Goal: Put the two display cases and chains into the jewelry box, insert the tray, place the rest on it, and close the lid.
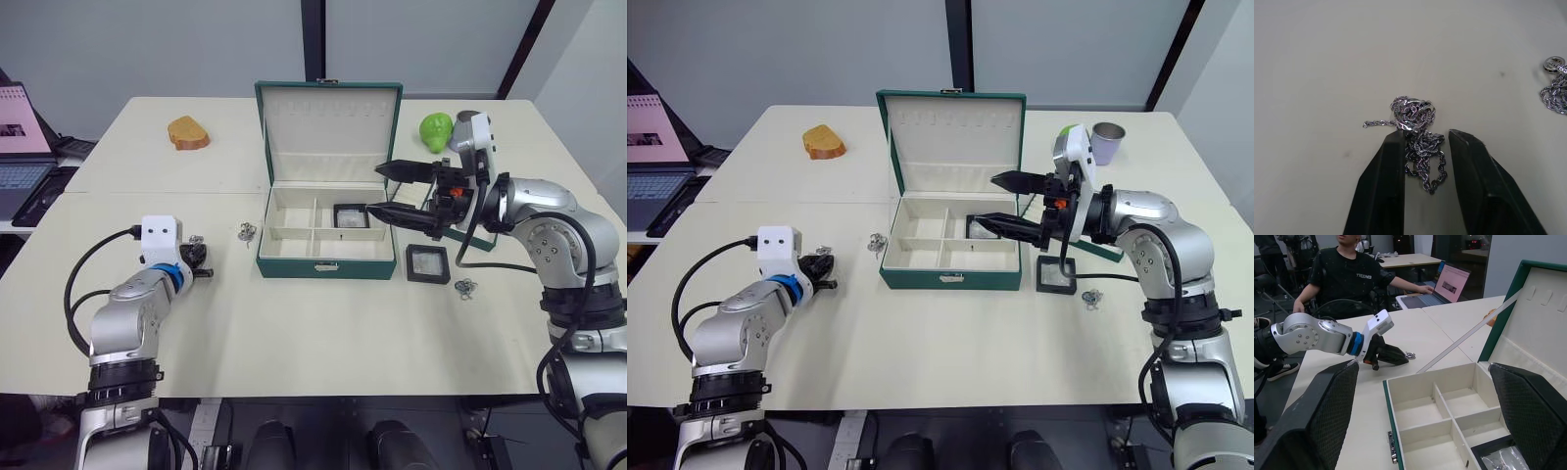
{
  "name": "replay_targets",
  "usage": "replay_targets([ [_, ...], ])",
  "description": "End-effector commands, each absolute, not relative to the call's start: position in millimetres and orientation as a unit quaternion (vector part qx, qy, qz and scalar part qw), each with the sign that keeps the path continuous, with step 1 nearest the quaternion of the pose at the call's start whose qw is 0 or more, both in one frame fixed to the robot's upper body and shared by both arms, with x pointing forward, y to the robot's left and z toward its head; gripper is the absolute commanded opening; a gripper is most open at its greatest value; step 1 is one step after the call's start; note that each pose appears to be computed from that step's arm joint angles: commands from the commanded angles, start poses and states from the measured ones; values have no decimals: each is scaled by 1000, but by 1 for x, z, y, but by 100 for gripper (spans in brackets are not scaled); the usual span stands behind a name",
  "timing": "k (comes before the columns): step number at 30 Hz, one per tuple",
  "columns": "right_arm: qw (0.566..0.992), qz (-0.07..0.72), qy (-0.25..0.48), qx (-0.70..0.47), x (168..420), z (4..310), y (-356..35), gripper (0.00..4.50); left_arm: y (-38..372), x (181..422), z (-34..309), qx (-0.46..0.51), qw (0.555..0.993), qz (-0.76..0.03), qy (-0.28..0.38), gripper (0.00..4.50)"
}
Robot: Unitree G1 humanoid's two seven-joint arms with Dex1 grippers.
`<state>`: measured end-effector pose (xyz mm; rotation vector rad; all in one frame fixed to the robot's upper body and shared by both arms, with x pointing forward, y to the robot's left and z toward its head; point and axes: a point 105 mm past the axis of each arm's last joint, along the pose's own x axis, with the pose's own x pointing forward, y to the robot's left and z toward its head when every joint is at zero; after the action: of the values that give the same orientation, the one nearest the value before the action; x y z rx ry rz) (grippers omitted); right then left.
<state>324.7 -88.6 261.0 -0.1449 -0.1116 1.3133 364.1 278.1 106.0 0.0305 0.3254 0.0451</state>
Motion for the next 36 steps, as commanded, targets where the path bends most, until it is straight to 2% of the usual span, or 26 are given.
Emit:
replay_targets([
  [1,785,607,-85,-86,321,279,-91,450,285,357,80,9,977,38,208,8],
  [8,787,605,-85,-87,322,279,-92,450,286,361,83,5,981,43,190,1],
  [16,788,603,-87,-88,322,281,-92,450,291,368,131,-16,994,61,84,1],
  [24,782,608,-104,-94,320,294,-91,450,286,363,176,-20,997,65,28,1],
  [36,775,611,-120,-107,317,308,-92,450,244,359,237,21,999,-13,-30,1],
])
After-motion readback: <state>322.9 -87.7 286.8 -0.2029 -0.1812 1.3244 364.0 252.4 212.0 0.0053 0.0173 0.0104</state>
